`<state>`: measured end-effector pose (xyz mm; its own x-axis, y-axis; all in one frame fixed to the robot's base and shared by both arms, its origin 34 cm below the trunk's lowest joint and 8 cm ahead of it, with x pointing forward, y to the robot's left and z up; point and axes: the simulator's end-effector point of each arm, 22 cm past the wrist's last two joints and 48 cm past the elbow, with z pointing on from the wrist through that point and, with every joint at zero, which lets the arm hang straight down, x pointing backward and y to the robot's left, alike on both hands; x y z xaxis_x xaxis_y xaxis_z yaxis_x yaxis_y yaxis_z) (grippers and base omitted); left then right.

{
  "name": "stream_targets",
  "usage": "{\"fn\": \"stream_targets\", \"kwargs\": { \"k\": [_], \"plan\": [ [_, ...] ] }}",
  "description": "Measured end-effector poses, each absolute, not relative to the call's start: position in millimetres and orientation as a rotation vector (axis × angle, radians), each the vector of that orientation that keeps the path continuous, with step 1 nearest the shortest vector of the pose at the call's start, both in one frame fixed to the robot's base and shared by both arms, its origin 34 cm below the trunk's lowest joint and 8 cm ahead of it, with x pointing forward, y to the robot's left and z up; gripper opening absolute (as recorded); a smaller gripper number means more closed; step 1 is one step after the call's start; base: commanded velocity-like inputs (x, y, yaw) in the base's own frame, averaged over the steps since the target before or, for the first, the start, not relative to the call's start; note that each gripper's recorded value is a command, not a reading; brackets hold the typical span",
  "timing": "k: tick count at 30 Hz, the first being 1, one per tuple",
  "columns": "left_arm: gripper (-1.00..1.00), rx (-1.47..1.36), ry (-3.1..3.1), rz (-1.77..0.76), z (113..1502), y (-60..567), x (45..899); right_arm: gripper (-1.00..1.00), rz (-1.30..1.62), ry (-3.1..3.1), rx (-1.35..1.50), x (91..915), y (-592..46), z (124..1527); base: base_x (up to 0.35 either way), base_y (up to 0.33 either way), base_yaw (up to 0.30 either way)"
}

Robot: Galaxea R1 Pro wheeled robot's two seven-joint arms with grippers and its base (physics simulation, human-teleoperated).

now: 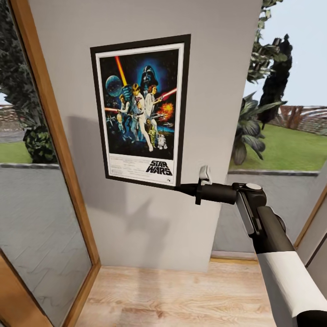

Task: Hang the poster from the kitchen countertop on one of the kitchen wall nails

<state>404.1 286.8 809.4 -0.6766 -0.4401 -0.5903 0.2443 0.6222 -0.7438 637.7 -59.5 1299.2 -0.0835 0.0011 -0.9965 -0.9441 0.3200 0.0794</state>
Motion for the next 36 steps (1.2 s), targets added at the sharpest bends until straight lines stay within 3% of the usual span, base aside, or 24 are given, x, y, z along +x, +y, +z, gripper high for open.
{"fn": "stream_targets", "kwargs": {
  "k": [36],
  "plan": [
    [1.0, -0.152, 2.048, -1.086, 809.6, 289.1, 404.1, -1.0, 1.015, 1.412, -0.933, 637.5, -59.9, 1300.2, 0.123, 0.019, 0.0]
  ]
}}
